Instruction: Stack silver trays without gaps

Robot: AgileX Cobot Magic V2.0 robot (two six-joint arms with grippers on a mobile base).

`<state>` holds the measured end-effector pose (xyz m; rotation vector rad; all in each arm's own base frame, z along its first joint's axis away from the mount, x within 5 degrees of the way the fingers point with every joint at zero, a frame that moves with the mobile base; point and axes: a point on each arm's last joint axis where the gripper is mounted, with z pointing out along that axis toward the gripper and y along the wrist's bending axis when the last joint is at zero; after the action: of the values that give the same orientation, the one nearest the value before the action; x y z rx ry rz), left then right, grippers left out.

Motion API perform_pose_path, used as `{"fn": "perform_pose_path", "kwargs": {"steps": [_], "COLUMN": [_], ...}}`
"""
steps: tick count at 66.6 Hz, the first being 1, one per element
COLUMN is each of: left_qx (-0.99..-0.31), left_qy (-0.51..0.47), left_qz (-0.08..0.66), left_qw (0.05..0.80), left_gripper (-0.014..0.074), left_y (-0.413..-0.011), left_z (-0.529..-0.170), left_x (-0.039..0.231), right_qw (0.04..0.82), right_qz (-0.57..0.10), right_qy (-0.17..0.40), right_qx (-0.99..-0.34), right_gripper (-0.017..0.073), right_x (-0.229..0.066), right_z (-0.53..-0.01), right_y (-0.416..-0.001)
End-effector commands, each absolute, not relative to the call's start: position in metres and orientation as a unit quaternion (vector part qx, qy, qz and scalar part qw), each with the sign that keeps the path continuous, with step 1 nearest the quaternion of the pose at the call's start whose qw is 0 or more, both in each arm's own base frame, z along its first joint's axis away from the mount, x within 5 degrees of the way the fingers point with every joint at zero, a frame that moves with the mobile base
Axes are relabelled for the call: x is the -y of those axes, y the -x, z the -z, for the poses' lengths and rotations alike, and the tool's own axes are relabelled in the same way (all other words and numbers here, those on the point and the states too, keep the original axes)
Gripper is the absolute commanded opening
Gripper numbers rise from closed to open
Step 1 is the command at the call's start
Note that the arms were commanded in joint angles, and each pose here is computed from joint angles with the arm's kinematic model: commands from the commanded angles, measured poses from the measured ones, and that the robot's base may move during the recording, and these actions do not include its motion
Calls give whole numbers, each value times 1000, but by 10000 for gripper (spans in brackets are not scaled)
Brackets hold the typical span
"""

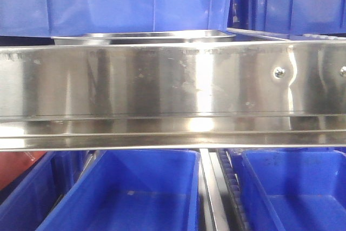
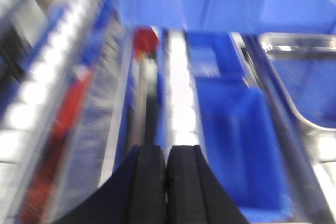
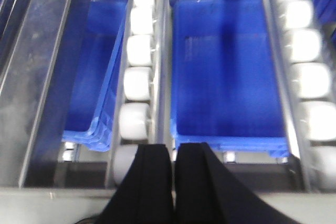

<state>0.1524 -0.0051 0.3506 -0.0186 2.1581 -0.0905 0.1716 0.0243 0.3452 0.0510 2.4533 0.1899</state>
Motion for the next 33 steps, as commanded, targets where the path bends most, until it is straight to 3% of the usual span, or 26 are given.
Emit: {"fn": "perform_pose_path", "kwargs": {"steps": [1,33], "left_qx": [-884,-918], "left_qy": [8,14], "left_qz": [63,39], "left_qw": [463,395], "left_gripper": [-15,-16], "left_y": [-171,-260], "left_z": [-359,-361], "left_x": [11,81], "right_qw": [343,300], "right_qz": [-75,-48], "right_qy": [-25,-30], "right_qx": [-936,-952], "right_gripper": [-4,-4], "right_x": [-30,-113], "right_z": [-348,-363], "right_y": [-188,-282]}}
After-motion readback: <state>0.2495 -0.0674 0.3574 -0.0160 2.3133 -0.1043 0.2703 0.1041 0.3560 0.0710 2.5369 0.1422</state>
